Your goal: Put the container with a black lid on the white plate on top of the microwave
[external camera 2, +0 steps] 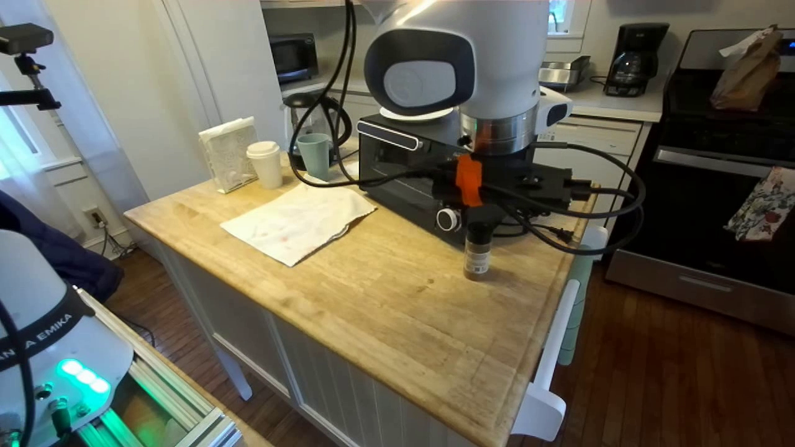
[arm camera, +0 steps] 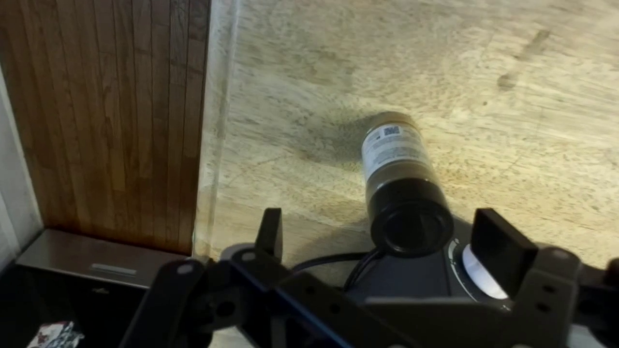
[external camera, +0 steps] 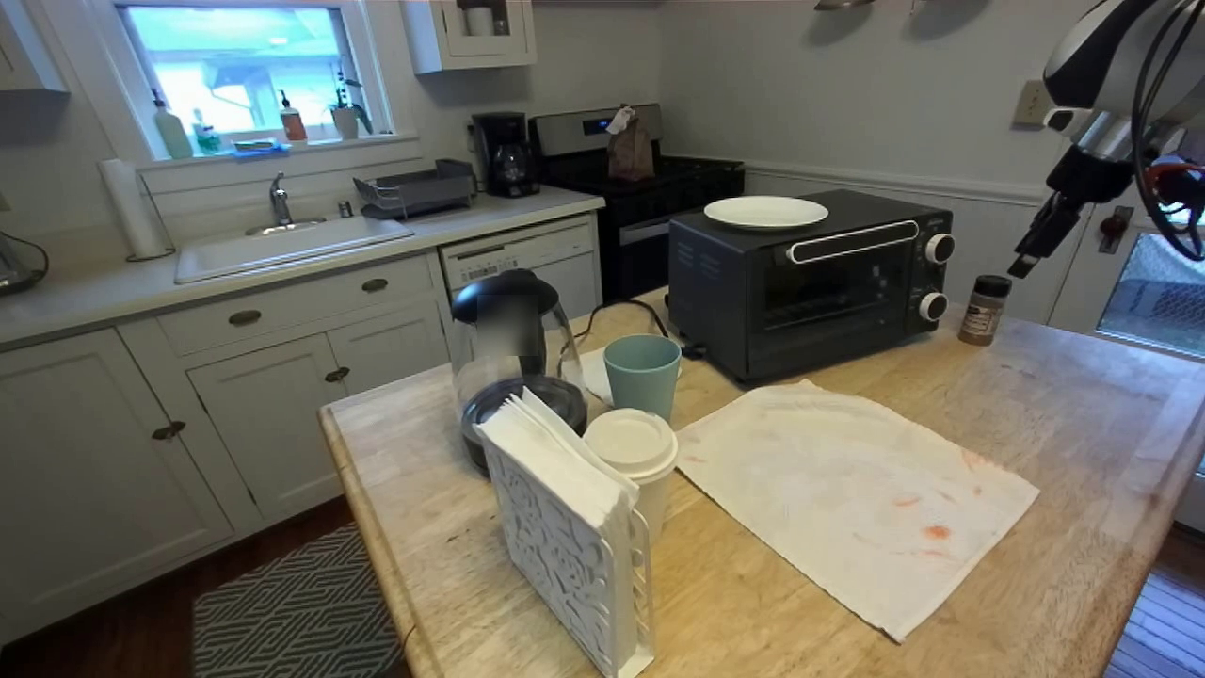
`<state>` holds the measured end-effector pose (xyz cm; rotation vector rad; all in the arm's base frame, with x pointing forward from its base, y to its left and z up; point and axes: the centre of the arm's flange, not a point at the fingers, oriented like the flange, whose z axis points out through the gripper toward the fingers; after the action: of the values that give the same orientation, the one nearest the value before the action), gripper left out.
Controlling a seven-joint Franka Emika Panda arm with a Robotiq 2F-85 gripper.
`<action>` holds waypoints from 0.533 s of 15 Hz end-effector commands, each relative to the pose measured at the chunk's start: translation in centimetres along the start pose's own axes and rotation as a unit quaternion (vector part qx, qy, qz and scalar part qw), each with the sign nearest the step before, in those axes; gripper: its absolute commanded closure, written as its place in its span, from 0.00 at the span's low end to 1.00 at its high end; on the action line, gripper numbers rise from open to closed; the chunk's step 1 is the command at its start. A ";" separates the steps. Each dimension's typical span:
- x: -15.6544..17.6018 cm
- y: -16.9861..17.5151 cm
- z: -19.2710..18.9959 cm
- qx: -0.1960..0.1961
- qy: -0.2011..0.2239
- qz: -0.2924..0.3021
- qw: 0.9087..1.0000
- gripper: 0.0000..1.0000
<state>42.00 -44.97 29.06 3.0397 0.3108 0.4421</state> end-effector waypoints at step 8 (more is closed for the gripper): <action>2.2 -1.9 2.9 0.044 0.012 -0.041 0.998 0.00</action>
<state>44.83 -43.37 27.00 3.0768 0.4498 0.4614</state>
